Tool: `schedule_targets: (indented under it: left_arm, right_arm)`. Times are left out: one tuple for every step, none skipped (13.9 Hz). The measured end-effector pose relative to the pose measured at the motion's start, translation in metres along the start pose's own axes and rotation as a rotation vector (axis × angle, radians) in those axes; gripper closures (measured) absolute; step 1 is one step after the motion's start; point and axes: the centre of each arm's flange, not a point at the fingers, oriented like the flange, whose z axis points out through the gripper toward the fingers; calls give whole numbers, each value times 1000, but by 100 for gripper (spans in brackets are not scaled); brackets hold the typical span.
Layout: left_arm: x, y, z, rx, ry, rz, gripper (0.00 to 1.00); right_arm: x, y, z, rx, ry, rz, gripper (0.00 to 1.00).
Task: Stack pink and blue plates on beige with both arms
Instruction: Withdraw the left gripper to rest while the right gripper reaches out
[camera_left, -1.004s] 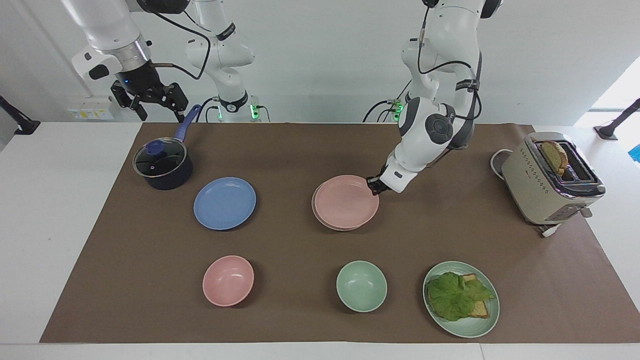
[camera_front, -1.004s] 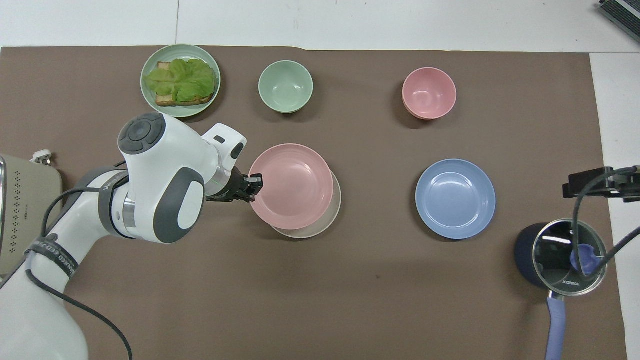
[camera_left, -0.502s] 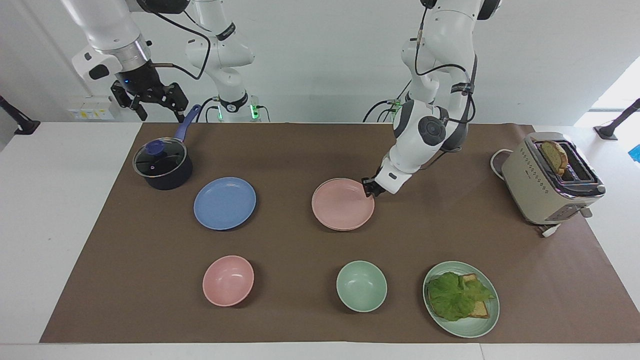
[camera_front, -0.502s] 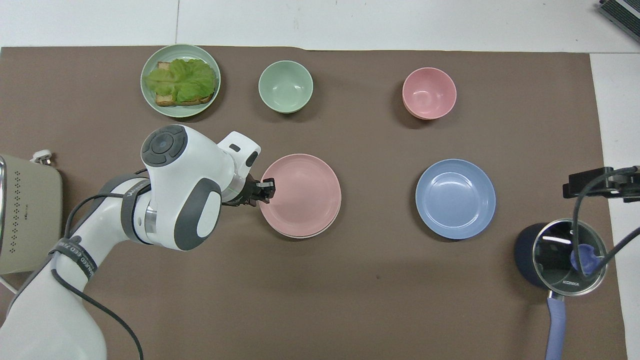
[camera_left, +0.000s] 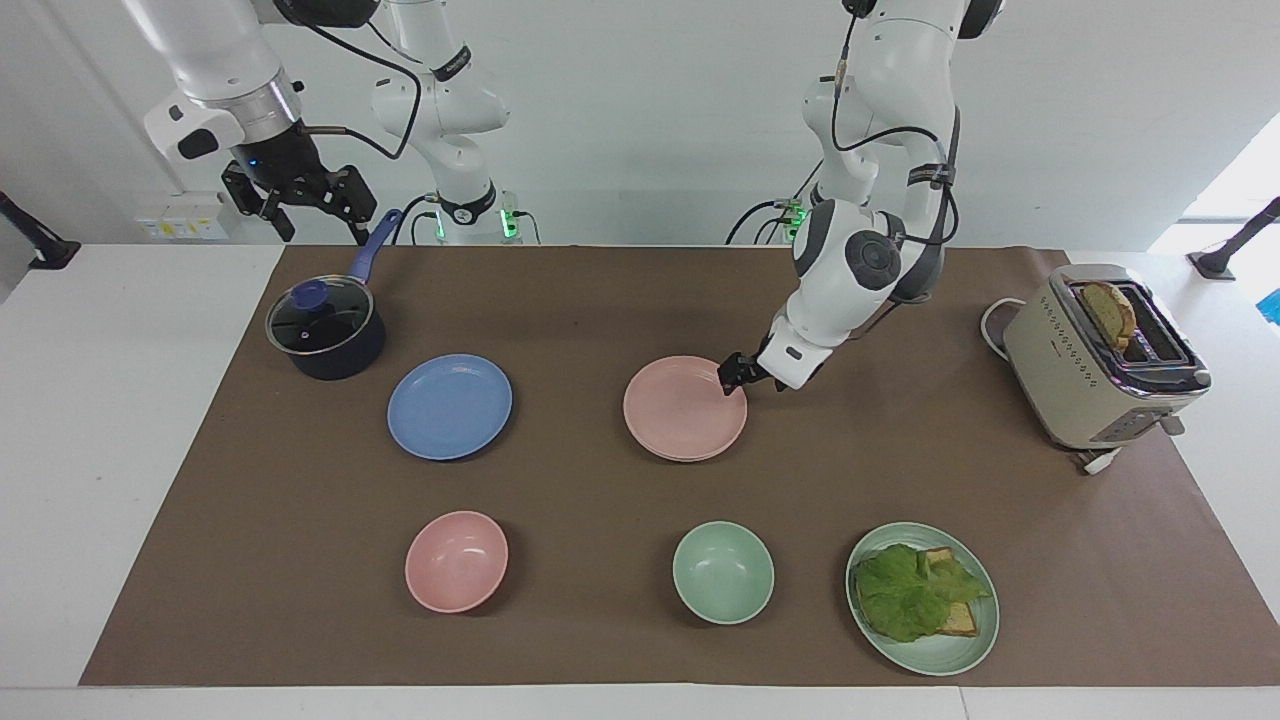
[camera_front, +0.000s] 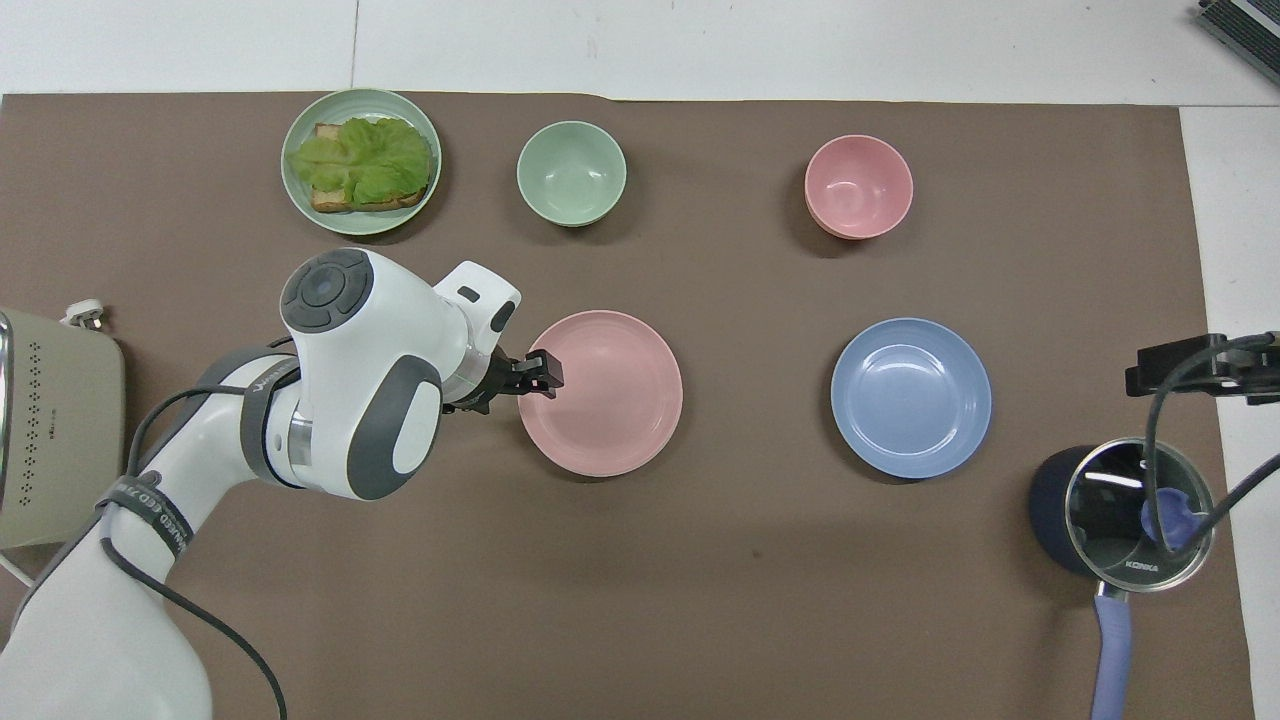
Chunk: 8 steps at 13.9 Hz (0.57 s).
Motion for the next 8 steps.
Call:
schedule_targets:
  left_arm:
    - [12, -13, -16, 26, 19, 5, 0]
    - [25, -30, -33, 52, 38, 14, 0]
    - [37, -51, -49, 67, 50, 26, 0]
    - [47, -74, -61, 77, 52, 38, 0]
    - [55, -98, -72, 93, 48, 57, 0]
    - [62, -121, -82, 113, 44, 73, 0]
    - [66, -141, -91, 129, 42, 85, 0]
    - [71, -158, -101, 135, 46, 91, 0]
  right_arm:
    - [0, 0, 0, 0, 0, 0, 0]
    - [0, 0, 0, 0, 0, 0, 0]
    - [0, 0, 0, 0, 0, 0, 0]
    - [0, 0, 0, 0, 0, 0, 0]
    - [0, 0, 0, 0, 0, 0, 0]
    - [0, 0, 0, 0, 0, -1, 0]
    - [0, 0, 0, 0, 0, -1, 0]
    - [0, 0, 0, 0, 0, 0, 0]
